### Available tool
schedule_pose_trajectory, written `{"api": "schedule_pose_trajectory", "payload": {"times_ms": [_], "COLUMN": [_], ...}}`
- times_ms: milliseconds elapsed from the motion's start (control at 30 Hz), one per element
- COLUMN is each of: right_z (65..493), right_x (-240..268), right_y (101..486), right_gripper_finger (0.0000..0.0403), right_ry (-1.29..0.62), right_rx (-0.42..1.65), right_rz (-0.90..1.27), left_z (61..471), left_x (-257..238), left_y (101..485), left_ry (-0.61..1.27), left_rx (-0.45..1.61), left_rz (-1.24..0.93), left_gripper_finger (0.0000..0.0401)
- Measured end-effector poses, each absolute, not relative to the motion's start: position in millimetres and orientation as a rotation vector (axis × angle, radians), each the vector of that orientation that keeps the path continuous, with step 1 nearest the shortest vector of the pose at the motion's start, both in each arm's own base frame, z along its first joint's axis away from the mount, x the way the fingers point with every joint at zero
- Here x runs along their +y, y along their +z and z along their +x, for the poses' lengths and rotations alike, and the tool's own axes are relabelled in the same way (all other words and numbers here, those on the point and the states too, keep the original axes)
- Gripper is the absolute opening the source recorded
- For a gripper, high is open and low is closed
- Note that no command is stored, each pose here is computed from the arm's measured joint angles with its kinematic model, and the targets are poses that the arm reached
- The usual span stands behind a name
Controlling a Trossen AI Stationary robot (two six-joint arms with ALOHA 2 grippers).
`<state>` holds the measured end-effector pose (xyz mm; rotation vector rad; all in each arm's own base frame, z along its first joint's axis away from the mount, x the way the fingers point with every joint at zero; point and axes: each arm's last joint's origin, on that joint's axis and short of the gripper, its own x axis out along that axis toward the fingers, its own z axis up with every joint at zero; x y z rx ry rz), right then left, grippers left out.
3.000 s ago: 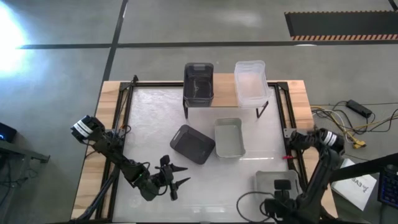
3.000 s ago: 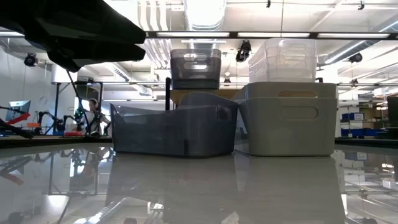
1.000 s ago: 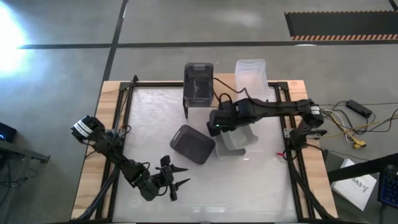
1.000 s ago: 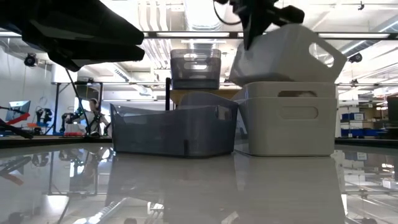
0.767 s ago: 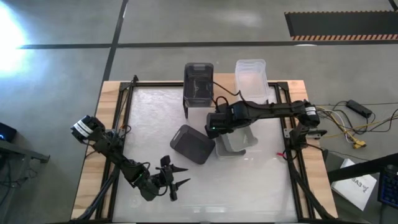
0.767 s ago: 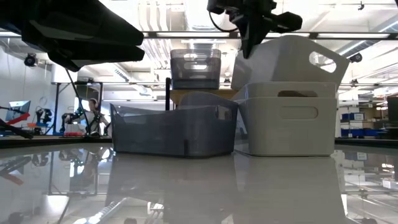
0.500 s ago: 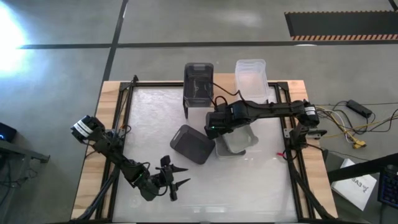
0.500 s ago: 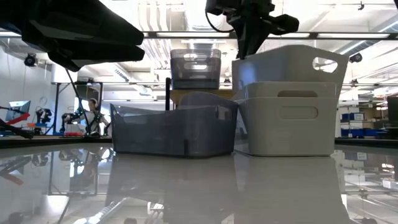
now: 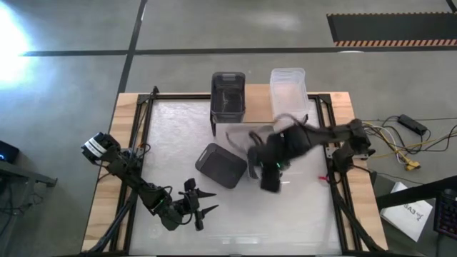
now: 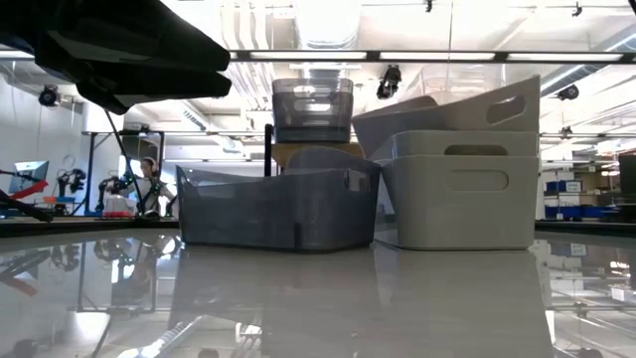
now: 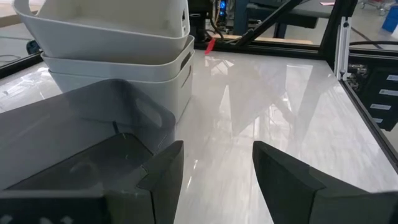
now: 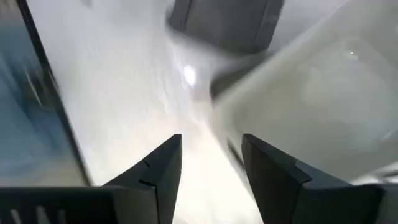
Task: Stack baskets on shelf by color
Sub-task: Stack the bottom gray bin on top of the top gray bins
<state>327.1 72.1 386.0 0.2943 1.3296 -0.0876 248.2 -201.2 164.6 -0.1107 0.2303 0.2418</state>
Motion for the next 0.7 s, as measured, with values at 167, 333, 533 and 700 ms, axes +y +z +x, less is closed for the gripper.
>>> {"api": "schedule_pose_trajectory", "payload": {"times_ms": [167,333,533,700], "right_z": [313,308,307,308], "right_x": [121,140,131,121], "right_y": [374,343,309,291], "right_gripper_finger": [0.0162,0.0161,0.0150,0.0134], "right_ry": [0.026,0.028,-0.032,-0.009], "right_rx": [1.339,1.431,1.539,1.611], "right_rz": [-0.052,-0.199,-0.304,-0.351], "left_z": [248,249,249,249], "left_x": [-201,-202,-202,-202], "left_y": [165,165,165,166], "left_ry": [0.242,0.242,0.242,0.242], "left_rx": [0.229,0.228,0.227,0.224], "left_rz": [-0.112,-0.113,-0.119,-0.124], "left_gripper_finger": [0.0178,0.0178,0.0178,0.0178]}}
